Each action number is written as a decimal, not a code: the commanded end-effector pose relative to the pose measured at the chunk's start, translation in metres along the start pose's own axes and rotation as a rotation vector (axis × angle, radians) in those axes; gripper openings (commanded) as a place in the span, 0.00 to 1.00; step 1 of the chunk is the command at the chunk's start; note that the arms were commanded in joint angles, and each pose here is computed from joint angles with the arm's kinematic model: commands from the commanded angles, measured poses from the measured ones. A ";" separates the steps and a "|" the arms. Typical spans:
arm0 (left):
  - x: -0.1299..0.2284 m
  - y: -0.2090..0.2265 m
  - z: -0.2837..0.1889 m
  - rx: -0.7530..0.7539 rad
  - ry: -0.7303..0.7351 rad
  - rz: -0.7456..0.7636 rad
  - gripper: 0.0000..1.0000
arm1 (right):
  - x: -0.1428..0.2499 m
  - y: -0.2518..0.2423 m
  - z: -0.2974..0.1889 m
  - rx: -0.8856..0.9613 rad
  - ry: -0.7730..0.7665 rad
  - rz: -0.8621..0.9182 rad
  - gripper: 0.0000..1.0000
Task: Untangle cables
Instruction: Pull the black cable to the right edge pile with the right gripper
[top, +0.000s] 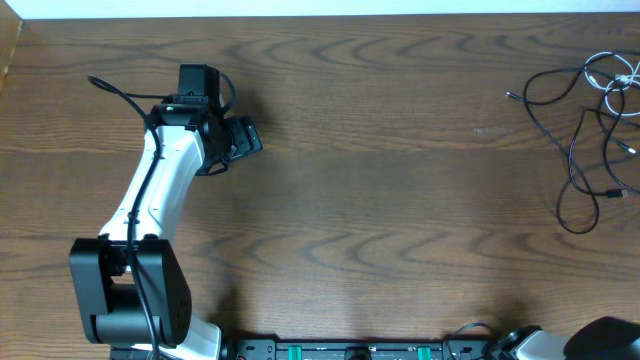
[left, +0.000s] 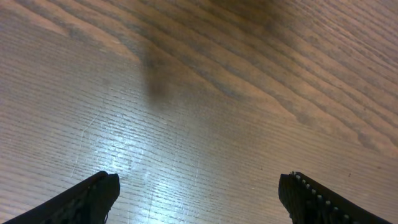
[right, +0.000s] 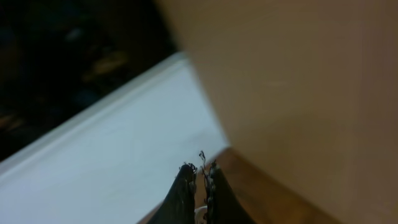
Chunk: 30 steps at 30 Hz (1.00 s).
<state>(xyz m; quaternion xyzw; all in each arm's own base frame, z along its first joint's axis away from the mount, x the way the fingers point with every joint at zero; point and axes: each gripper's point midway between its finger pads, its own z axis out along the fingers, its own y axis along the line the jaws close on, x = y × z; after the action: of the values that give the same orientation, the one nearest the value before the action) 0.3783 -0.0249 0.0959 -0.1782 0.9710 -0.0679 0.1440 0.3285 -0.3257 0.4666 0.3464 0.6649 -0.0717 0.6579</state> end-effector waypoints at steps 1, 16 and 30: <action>-0.004 0.000 -0.008 0.006 -0.029 -0.038 0.88 | 0.014 -0.053 0.023 0.168 0.016 0.032 0.01; -0.009 -0.002 -0.008 0.016 -0.051 -0.047 0.88 | 0.184 -0.125 0.128 0.323 0.383 0.034 0.74; -0.009 -0.002 -0.008 0.016 -0.051 -0.047 0.88 | 0.184 -0.014 0.116 -0.009 0.446 0.028 0.99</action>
<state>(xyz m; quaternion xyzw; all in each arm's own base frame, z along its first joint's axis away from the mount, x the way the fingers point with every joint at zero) 0.3855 -0.0250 0.0984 -0.1953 0.9652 -0.0739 0.1576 0.4195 -0.3772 0.2246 0.4282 0.7834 -0.0299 0.4494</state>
